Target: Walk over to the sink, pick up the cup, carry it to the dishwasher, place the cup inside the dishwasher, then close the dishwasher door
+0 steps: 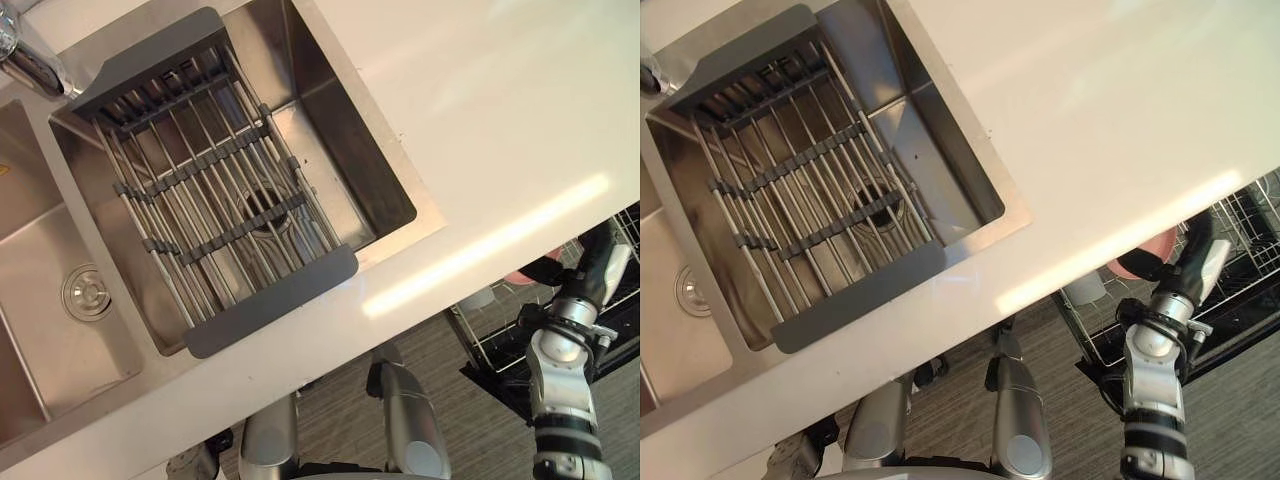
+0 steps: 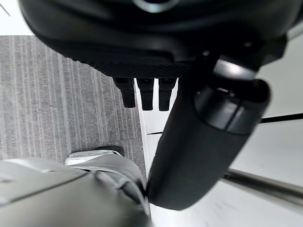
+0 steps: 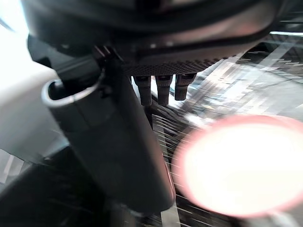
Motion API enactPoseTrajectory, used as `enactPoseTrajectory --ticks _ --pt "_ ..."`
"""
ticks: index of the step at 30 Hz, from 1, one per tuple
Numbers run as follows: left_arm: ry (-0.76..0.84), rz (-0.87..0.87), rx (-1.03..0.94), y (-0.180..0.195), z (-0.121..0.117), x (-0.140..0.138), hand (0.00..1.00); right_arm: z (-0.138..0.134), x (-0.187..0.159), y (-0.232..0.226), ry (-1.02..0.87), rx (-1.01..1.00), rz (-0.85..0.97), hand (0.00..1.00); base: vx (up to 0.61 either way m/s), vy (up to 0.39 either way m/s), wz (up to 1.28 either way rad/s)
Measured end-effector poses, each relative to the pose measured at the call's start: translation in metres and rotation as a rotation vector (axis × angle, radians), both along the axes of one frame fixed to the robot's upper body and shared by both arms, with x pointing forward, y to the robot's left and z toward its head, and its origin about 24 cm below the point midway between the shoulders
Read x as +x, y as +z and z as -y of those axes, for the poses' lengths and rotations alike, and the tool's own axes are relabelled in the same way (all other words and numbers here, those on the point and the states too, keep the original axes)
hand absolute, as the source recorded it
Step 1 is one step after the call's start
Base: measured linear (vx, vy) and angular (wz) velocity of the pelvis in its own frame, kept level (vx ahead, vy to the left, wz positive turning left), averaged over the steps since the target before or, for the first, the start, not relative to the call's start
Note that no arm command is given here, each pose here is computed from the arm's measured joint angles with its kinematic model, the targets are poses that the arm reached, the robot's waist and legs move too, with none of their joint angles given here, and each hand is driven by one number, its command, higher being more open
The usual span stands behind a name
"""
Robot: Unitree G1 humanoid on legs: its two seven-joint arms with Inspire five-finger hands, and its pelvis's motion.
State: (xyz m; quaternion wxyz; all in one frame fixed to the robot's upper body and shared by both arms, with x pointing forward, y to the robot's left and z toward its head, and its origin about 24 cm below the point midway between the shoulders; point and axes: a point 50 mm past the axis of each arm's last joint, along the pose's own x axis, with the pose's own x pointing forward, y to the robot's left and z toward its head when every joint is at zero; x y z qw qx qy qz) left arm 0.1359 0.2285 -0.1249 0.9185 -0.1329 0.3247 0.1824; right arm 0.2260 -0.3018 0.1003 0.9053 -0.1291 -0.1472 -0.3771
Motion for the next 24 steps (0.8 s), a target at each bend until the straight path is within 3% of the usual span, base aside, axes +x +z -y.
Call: enactPoseTrajectory --ticks 8,15,24 --pt "0.067 -0.067 -0.019 -0.009 -0.001 -0.023 0.9 -0.002 -0.032 -0.026 -0.042 0.136 -0.023 0.9 0.05 0.004 -0.09" --pt "0.155 -0.145 -0.021 -0.018 -0.009 -0.054 0.9 0.028 -0.102 -0.084 -0.325 0.447 -0.076 0.9 0.04 -0.004 -0.1" --pt "0.139 -0.316 0.005 -0.028 -0.012 -0.095 0.9 0.007 -0.157 -0.173 -0.345 0.83 -0.295 0.9 0.02 -0.01 -0.09"
